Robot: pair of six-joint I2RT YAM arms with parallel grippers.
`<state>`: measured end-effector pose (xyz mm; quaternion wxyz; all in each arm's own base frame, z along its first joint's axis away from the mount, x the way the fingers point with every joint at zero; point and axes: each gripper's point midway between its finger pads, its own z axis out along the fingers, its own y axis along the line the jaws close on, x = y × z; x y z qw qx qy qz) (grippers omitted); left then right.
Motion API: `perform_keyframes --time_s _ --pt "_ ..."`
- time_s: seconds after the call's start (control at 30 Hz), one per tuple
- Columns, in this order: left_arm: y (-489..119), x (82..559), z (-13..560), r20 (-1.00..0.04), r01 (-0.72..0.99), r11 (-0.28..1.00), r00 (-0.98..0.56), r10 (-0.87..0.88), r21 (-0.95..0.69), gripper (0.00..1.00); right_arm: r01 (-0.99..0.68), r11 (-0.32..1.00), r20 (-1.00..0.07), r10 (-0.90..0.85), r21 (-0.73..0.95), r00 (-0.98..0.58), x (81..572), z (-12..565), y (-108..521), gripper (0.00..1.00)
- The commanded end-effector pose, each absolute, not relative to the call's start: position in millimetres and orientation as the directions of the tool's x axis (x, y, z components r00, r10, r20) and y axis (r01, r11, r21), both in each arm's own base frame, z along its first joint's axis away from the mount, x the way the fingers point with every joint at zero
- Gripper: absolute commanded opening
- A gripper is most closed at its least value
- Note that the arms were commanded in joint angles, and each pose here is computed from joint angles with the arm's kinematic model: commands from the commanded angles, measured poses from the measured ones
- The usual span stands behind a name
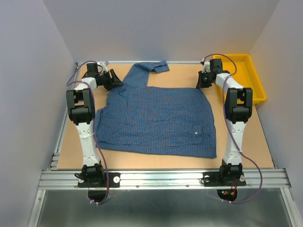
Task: Fold and stack the long sleeve shirts
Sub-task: Fold the shirt
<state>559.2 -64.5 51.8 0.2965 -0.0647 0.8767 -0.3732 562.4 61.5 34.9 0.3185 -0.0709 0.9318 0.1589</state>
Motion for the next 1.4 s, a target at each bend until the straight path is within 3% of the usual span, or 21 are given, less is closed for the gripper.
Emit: perform_keyframes --time_s 0.0,0.23,0.3,0.37,0.47,0.57,0.8,0.93,1.37 --pt "-68 557 57 -0.500 0.150 0.735 -0.819 -0.283 -0.661 0.64 -0.229 0.945 -0.631 -0.032 0.233 -0.775 564 44 58 0.10" --pt "-64 567 54 -0.519 0.146 0.757 -0.808 -0.281 -0.636 0.51 -0.229 0.945 -0.634 -0.031 0.233 -0.773 564 46 58 0.10" --pt "-64 568 53 -0.519 0.146 0.757 -0.808 -0.280 -0.637 0.44 -0.230 0.946 -0.636 -0.032 0.231 -0.771 565 46 58 0.10" --pt "-64 569 55 -0.527 0.154 0.759 -0.804 -0.277 -0.633 0.31 -0.229 0.946 -0.633 -0.032 0.231 -0.773 564 45 58 0.10" --pt "-64 570 57 -0.534 0.162 0.758 -0.800 -0.275 -0.632 0.24 -0.224 0.947 -0.631 -0.031 0.229 -0.776 563 44 57 0.10" --pt "-64 573 62 -0.554 0.180 0.759 -0.787 -0.271 -0.626 0.07 -0.220 0.950 -0.632 -0.032 0.221 -0.774 564 44 55 0.10" --pt "-49 585 94 -0.672 0.229 0.825 -0.705 -0.226 -0.517 0.06 -0.202 0.965 -0.653 -0.046 0.166 -0.756 568 56 46 0.09" --pt "-43 585 116 -0.725 0.258 0.855 -0.665 -0.181 -0.450 0.06 -0.197 0.970 -0.686 -0.046 0.143 -0.726 573 78 42 0.03" --pt "-45 563 136 -0.762 0.299 0.885 -0.641 -0.091 -0.356 0.07 -0.229 0.944 -0.727 0.016 0.236 -0.686 557 131 60 0.01"
